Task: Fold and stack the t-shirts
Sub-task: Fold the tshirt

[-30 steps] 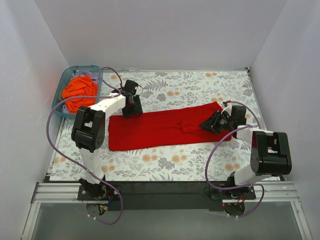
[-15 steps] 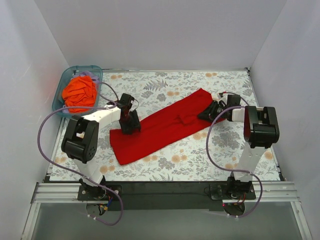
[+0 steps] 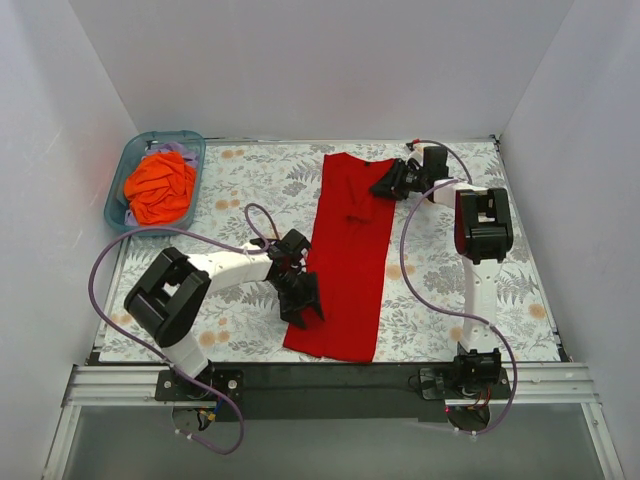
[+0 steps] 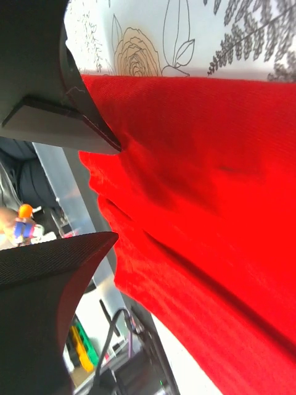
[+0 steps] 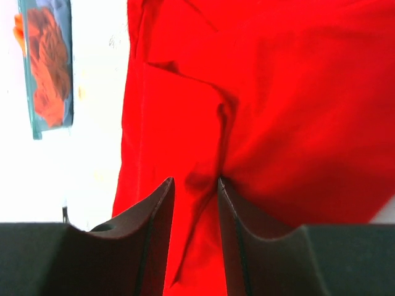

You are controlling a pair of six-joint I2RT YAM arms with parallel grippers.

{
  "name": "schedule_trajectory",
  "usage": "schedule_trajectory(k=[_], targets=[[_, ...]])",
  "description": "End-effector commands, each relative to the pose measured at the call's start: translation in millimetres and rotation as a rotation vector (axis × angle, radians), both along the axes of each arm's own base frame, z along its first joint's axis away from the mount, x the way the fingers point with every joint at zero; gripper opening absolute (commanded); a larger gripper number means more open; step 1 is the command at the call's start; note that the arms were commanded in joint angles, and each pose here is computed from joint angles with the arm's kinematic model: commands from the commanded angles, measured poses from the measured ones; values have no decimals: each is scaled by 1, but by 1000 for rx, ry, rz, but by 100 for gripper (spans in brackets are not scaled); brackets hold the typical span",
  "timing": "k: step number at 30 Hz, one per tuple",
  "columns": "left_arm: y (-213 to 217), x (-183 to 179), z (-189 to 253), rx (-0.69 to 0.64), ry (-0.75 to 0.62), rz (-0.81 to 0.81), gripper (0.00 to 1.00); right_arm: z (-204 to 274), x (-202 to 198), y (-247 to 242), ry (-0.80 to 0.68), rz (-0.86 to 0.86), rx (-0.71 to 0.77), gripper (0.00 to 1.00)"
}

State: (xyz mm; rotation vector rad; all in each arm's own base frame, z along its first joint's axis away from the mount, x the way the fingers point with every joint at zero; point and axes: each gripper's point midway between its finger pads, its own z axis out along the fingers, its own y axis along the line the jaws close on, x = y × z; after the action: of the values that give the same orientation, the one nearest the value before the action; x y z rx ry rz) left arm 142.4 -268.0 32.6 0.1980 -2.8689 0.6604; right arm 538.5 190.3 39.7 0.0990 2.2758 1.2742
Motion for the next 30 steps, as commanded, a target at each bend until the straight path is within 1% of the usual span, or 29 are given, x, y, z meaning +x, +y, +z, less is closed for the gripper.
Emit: schedule_trajectory(k=[1, 4, 7, 8, 9, 11, 12, 15, 17, 18, 19, 20, 22, 26, 30], targets=[[-15, 20, 39, -76, -71, 47, 53, 29, -2, 4, -50, 11, -36, 42], [-17, 34, 54, -78, -142, 66, 54, 48, -10, -4, -92, -10, -83, 42], [-13, 56, 71, -70, -240, 116, 54, 65, -38, -15, -109, -19, -136, 43], [-9, 63, 72, -59, -270, 135, 54, 87, -46, -17, -159, -17, -150, 43], [-6, 67, 73, -49, -286, 152, 54, 75, -64, -19, -122, -12, -163, 43], [4, 76, 77, -35, -320, 181, 54, 89, -86, -17, -130, 5, -164, 42], [10, 81, 76, -9, -349, 197, 53, 77, -103, -18, -101, 18, -173, 42], [27, 89, 79, 61, -428, 213, 50, 85, -120, -9, -124, 45, -176, 41], [39, 93, 82, 90, -497, 221, 49, 85, -123, 2, -122, 84, -157, 39], [49, 99, 81, 133, -548, 244, 49, 85, -125, 7, -121, 107, -141, 39], [58, 96, 75, 156, -562, 252, 49, 91, -118, 11, -142, 113, -135, 38], [61, 100, 85, 139, -614, 266, 49, 82, -119, 20, -124, 133, -135, 38], [71, 102, 88, 160, -666, 291, 49, 83, -112, 32, -134, 153, -117, 37], [82, 98, 88, 166, -703, 316, 50, 54, -101, 54, -101, 187, -84, 35], [84, 96, 85, 170, -704, 319, 50, 31, -81, 59, -91, 194, -93, 35]])
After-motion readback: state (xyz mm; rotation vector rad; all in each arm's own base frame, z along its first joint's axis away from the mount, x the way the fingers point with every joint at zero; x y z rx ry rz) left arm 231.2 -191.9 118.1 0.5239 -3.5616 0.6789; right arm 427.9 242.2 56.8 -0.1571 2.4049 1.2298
